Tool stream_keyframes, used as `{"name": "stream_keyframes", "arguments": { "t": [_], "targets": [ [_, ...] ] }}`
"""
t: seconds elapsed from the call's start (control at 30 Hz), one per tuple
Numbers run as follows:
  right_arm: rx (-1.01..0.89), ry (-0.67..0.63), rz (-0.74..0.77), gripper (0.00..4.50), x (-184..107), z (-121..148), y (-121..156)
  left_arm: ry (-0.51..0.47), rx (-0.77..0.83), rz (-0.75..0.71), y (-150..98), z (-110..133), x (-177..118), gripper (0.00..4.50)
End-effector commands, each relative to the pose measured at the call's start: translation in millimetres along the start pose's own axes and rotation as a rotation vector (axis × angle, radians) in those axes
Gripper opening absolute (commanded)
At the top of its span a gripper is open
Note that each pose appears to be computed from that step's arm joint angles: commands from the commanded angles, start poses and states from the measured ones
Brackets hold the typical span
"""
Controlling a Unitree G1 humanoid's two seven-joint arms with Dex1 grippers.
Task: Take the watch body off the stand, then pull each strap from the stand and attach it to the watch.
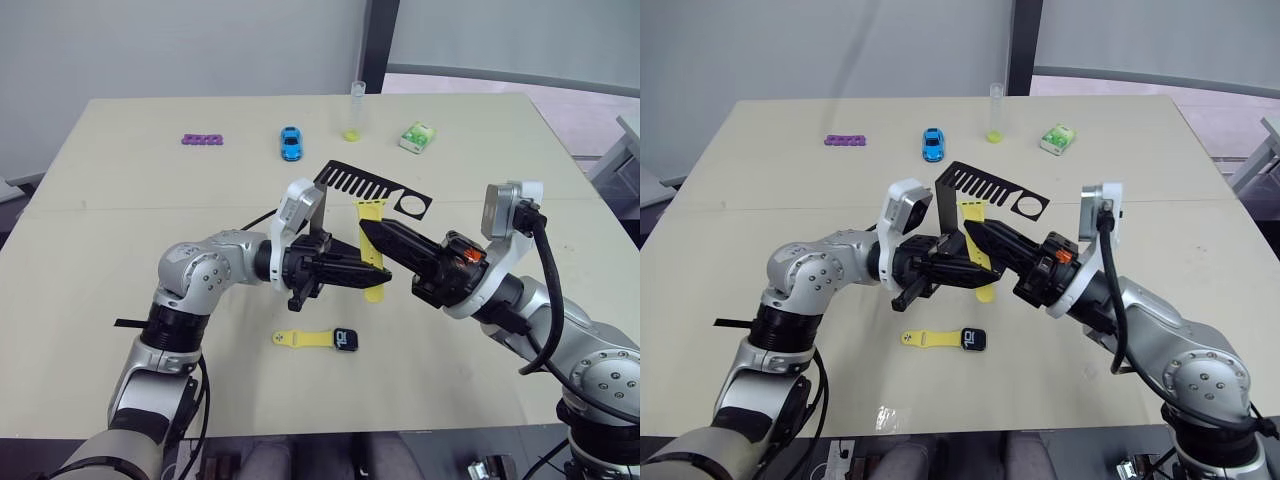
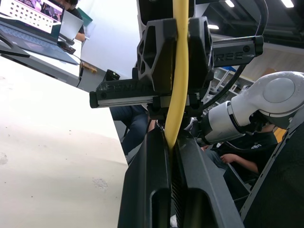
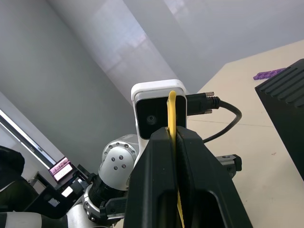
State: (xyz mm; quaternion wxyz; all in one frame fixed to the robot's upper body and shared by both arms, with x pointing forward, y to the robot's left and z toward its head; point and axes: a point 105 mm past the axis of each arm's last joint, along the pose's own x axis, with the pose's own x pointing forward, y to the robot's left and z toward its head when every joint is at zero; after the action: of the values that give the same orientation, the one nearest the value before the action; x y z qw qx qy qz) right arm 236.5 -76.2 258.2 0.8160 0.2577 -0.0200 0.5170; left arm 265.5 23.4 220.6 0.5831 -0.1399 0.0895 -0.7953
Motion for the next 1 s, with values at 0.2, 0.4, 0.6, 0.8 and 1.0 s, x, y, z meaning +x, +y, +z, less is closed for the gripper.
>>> {"name": "stream_keyframes", "arguments": {
  "t": [0.2,0.4,0.6,0.8,1.0],
  "targets": [
    [-0.022,-0.052,0.042,0.19,1.8,12.7,10.2,-0.014,0.046,-0.023,-5.4,9.6,1.8,0.00],
    [-0.031,-0.051,0.049,0.19,1.7,14.7,11.4,0.014,0.048,-0.016,-6.0,5.4,0.1,0.00],
    [-0.112,0.011,0.059,0.00,-5.2,14.4,15.9,0.087,0.106,0.034,-9.3,7.7,-23.6,2.30],
    [-0.185,0.092,0.062,0.00,-17.9,12.8,20.2,0.231,0.216,0.118,-5.2,-10.8,-35.8,4.40],
    [-0.237,0.221,0.050,0.00,-34.6,0.4,20.6,0.363,0.301,0.223,8.5,-46.4,-33.7,4.40]
  ]
}}
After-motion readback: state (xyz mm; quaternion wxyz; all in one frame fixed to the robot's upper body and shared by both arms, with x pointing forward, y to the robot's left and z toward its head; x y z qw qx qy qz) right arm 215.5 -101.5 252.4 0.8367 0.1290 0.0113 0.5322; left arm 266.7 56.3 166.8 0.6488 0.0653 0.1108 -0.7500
